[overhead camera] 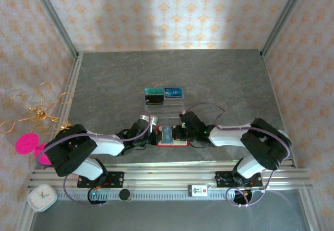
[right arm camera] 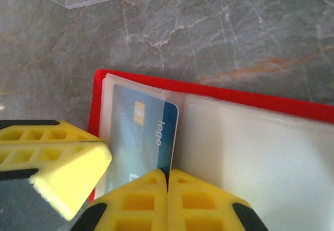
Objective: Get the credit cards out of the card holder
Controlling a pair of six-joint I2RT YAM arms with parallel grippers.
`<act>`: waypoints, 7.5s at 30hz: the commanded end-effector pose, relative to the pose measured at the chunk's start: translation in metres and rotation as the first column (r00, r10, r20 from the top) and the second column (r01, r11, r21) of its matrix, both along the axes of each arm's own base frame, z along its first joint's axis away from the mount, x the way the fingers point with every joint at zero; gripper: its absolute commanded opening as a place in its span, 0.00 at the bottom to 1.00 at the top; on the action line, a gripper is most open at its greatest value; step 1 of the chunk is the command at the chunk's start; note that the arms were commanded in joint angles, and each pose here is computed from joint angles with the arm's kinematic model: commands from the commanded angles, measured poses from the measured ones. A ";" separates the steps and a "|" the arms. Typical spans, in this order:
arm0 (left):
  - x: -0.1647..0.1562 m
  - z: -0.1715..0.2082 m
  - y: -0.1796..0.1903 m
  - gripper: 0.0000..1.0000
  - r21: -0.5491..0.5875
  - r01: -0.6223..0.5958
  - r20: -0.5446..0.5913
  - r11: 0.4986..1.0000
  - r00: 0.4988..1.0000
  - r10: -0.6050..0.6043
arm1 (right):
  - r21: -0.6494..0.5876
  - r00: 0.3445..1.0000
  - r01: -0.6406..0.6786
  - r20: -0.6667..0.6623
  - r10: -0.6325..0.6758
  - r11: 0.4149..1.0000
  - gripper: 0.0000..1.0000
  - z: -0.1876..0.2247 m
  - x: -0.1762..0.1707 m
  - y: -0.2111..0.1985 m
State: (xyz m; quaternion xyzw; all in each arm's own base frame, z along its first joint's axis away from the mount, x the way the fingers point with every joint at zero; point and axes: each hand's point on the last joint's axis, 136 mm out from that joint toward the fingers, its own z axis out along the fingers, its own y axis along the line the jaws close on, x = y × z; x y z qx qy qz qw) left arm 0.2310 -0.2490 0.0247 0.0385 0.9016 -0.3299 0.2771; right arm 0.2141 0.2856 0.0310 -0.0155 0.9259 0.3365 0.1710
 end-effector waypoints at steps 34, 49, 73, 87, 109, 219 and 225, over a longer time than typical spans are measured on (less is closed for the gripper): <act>-0.005 0.087 0.012 0.60 -0.176 0.008 0.117 0.984 0.993 0.013 | -0.302 0.741 -0.047 0.629 0.236 0.952 0.00 0.182 0.073 -0.035; 0.010 0.101 0.034 0.86 -0.153 -0.070 0.112 0.986 0.990 0.088 | -0.442 0.528 -0.347 0.637 0.562 0.827 0.00 0.230 0.129 -0.001; 0.053 0.137 0.069 0.87 0.013 -0.209 0.212 0.978 0.956 0.202 | -0.681 0.268 -0.586 0.348 0.898 0.439 0.00 0.179 0.185 -0.009; 0.056 0.132 0.074 0.86 0.047 -0.215 0.203 0.975 0.958 0.201 | -0.673 0.275 -0.628 0.277 0.921 0.390 0.00 0.143 0.194 -0.015; 0.051 0.146 0.071 0.98 -0.105 -0.212 0.247 0.972 0.941 0.232 | -0.556 0.343 -0.515 0.563 0.752 0.652 0.38 0.220 0.193 0.020; -0.001 0.037 -0.026 0.11 -0.046 0.041 -0.012 0.998 0.999 -0.042 | -0.271 0.994 0.029 0.109 0.001 0.962 0.00 -0.026 -0.023 -0.024; -0.028 0.013 0.019 0.11 0.043 -0.017 -0.063 0.999 0.998 0.020 | -0.273 0.993 0.040 0.117 -0.008 0.961 0.00 -0.024 -0.026 -0.028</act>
